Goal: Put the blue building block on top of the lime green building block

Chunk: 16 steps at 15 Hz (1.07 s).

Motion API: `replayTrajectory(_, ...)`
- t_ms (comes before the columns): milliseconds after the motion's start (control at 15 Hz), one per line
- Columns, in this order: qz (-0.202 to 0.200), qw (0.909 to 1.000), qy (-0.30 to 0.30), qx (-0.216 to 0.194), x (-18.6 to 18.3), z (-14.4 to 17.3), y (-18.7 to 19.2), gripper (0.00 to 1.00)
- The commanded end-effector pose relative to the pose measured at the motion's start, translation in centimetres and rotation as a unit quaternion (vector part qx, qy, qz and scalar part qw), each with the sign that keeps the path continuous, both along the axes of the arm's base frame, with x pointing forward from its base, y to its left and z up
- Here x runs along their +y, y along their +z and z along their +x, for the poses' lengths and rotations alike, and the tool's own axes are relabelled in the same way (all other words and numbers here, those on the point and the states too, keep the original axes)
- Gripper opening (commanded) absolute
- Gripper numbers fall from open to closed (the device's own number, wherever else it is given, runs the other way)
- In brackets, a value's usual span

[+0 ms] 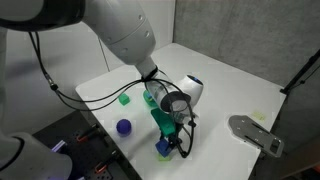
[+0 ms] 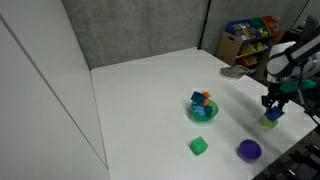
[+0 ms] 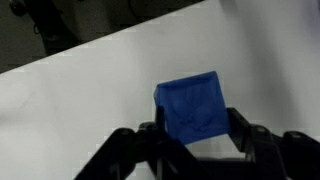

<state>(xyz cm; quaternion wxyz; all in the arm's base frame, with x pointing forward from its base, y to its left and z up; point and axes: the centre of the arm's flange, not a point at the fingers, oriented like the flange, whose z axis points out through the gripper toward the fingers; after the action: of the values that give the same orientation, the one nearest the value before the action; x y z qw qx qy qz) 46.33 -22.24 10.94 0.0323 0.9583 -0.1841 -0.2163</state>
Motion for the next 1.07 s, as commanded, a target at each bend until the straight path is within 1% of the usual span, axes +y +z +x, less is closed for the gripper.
replayTrajectory(0, 0.011, 0.9999, 0.0, -0.013, -0.4, -0.4, 0.5, 0.98)
replayTrajectory(67, 0.011, 0.9998, 0.001, -0.014, -0.3, -0.4, 0.6, 1.0)
replayTrajectory(267, 0.003, 0.9999, 0.01, -0.009, 0.5, 0.2, 1.7, 1.0)
replayTrajectory(467, -0.009, 0.9994, 0.032, -0.009, 2.9, 1.7, 3.4, 1.0)
replayTrajectory(800, -0.023, 0.9953, 0.091, -0.025, 9.8, 5.7, 7.9, 1.0)
replayTrajectory(1000, -0.032, 0.9923, 0.114, -0.038, 14.5, 8.0, 11.2, 1.0)
